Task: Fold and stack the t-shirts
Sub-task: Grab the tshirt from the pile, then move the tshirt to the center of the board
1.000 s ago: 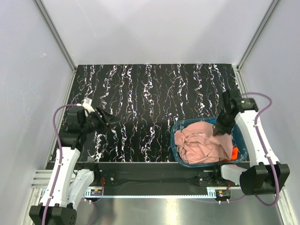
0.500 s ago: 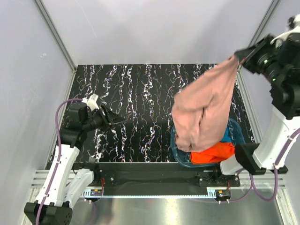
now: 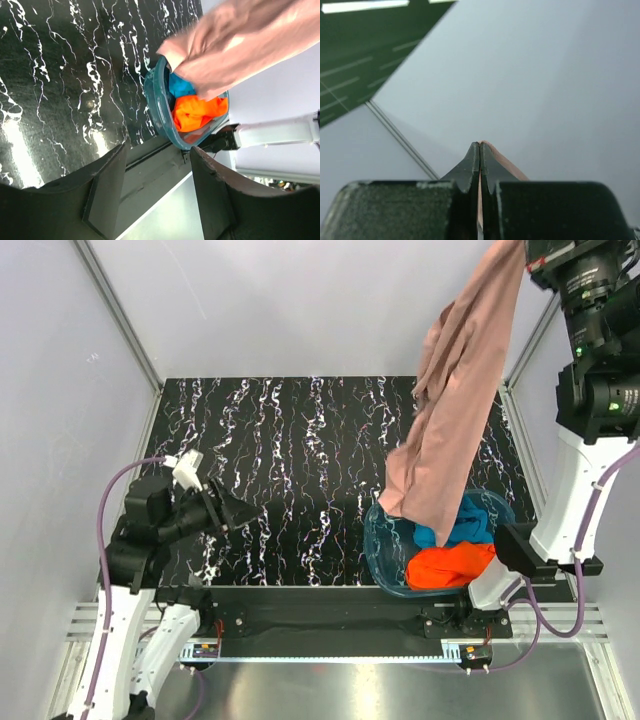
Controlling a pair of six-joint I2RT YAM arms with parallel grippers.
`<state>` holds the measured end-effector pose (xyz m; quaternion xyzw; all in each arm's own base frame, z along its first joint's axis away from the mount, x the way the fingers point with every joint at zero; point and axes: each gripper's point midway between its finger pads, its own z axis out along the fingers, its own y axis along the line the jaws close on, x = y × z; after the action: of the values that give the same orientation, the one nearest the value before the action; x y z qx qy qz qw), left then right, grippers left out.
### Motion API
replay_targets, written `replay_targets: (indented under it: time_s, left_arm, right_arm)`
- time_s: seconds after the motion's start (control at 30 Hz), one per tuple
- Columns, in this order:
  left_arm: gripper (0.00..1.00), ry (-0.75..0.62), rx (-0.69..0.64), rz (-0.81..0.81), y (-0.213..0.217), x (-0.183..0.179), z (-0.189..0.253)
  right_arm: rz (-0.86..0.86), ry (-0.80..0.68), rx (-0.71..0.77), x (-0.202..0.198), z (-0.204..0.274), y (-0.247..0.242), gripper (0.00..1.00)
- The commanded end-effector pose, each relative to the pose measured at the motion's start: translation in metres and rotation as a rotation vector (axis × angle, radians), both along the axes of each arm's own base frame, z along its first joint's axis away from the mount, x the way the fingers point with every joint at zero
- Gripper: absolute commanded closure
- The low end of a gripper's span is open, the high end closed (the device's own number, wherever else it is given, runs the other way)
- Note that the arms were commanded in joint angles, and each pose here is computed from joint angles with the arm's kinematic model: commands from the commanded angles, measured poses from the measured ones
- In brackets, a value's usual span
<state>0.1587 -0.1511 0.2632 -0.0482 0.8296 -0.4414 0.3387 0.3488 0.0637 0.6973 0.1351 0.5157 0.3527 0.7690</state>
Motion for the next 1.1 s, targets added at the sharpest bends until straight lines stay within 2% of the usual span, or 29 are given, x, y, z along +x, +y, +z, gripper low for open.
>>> replay_targets:
  time_s: [0.0, 0.1, 0.2, 0.23, 0.3, 0.33, 0.47, 0.53, 0.63, 0.67, 0.7, 0.73, 0.8, 0.83, 0.87, 0.9, 0.93, 1.0, 1.03, 1.07]
  left_arm:
    - [0.41, -0.043, 0.021, -0.034, 0.001, -0.015, 0.012]
    - [0.40, -0.053, 0.038, -0.036, 0.003, -0.017, 0.015]
    - [0.40, -0.060, 0.054, -0.029, 0.005, -0.015, 0.017]
    - [0.40, -0.068, 0.058, -0.025, 0.005, -0.013, 0.019]
    - [0.40, -0.073, 0.062, -0.017, 0.006, -0.012, 0.022]
    - [0.39, -0.075, 0.067, -0.006, 0.008, -0.012, 0.023]
    - [0.38, -0.082, 0.079, 0.022, 0.012, -0.012, 0.021]
    - [0.37, -0.068, 0.093, 0.043, 0.016, -0.013, 0.016]
    - [0.36, -0.055, 0.130, 0.102, 0.025, -0.012, 0.009]
    - [0.33, -0.049, 0.147, 0.130, 0.030, -0.011, 0.008]
    - [0.31, -0.036, 0.164, 0.156, 0.034, -0.010, 0.005]
    - [0.30, -0.019, 0.184, 0.190, 0.040, -0.008, 0.001]
    - [0.28, -0.007, 0.199, 0.215, 0.043, -0.004, -0.001]
    - [0.28, -0.004, 0.202, 0.227, 0.044, 0.002, -0.001]
    - [0.28, 0.000, 0.205, 0.230, 0.044, 0.007, -0.001]
    - [0.27, -0.002, 0.210, 0.238, 0.045, 0.012, -0.001]
    - [0.26, 0.001, 0.205, 0.254, 0.044, 0.025, -0.001]
    - [0.26, 0.019, 0.185, 0.256, 0.040, 0.040, -0.001]
    - [0.26, 0.015, 0.152, 0.258, 0.034, 0.054, 0.003]
    - [0.27, 0.051, 0.141, 0.248, 0.029, 0.068, -0.004]
  right_arm:
    - [-0.043, -0.447, 0.149, -0.068, 0.102, -0.022, 1.00]
    - [-0.037, -0.473, 0.211, -0.055, 0.106, -0.027, 1.00]
    - [0.030, -0.438, 0.260, -0.020, 0.095, -0.020, 1.00]
    - [0.039, -0.394, 0.279, 0.008, 0.082, -0.019, 1.00]
    - [0.167, -0.329, 0.293, 0.034, 0.064, 0.005, 1.00]
    - [0.197, -0.278, 0.291, 0.061, 0.047, 0.017, 1.00]
    - [0.390, -0.073, 0.228, 0.106, -0.019, 0.105, 1.00]
    - [0.498, 0.071, 0.216, 0.124, -0.069, 0.166, 1.00]
    - [0.671, 0.280, 0.177, 0.118, -0.145, 0.266, 1.00]
    - [0.712, 0.356, 0.166, 0.116, -0.175, 0.292, 0.99]
    - [0.765, 0.406, 0.157, 0.106, -0.192, 0.316, 0.93]
    - [0.823, 0.510, 0.129, 0.096, -0.227, 0.351, 0.81]
    - [0.926, 0.626, 0.080, 0.073, -0.261, 0.382, 0.66]
    - [0.968, 0.742, 0.038, 0.063, -0.297, 0.396, 0.49]
    - [1.007, 0.789, -0.024, 0.053, -0.314, 0.397, 0.41]
    - [0.990, 0.848, -0.073, 0.049, -0.334, 0.393, 0.34]
    - [0.932, 0.949, -0.177, 0.047, -0.364, 0.368, 0.30]
    - [0.818, 1.068, -0.273, 0.052, -0.405, 0.330, 0.28]
    - [0.784, 1.119, -0.358, 0.042, -0.416, 0.304, 0.28]
    - [0.682, 1.190, -0.386, 0.053, -0.440, 0.269, 0.28]
